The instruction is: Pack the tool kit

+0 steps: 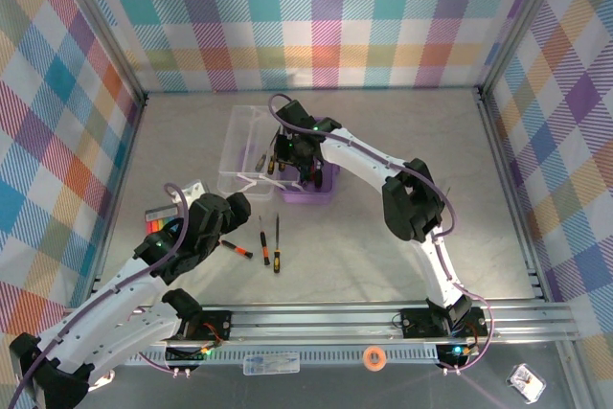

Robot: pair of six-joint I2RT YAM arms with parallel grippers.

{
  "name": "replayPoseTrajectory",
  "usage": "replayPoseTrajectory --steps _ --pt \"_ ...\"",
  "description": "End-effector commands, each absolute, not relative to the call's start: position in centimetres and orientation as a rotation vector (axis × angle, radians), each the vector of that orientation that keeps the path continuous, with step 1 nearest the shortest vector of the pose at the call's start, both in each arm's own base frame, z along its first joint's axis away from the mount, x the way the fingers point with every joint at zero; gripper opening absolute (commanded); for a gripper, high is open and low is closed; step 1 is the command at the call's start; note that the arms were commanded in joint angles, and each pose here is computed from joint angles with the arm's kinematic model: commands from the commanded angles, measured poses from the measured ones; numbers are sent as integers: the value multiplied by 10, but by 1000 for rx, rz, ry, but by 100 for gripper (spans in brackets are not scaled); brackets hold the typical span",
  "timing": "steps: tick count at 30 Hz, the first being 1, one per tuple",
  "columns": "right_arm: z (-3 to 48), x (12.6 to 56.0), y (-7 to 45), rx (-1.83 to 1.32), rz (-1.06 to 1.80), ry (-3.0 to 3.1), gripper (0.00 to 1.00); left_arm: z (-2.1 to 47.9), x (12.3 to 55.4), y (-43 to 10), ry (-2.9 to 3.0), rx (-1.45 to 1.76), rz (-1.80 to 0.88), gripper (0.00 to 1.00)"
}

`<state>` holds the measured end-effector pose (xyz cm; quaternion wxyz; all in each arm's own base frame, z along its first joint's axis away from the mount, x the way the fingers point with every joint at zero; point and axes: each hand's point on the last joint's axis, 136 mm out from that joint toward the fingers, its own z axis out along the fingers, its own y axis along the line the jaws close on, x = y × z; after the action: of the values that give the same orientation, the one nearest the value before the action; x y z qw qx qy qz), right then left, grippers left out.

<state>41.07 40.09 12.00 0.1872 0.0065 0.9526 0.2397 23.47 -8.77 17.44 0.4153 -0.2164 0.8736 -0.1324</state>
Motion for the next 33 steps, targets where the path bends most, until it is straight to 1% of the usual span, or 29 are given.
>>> replayPoseTrajectory --steps 1,4,6,12,21,27,33 --pt "119 410 404 53 669 2696 22 179 234 -89 2196 -513 -329 100" --pt "120 410 408 72 697 2704 23 179 233 -88 2195 -514 -330 100" --pt "121 410 411 82 718 2711 26 180 232 -88 2197 -508 -334 100" --pt "132 408 418 71 783 2709 27 184 230 -86 2191 -501 -328 100" --pt "193 398 395 -15 721 2572 28 188 232 -80 2170 -488 -288 100" --pt "192 366 376 -91 570 2561 30 180 235 -79 2178 -495 -247 100" --pt "178 317 364 -163 437 2558 32 158 239 -72 2184 -554 -178 100"
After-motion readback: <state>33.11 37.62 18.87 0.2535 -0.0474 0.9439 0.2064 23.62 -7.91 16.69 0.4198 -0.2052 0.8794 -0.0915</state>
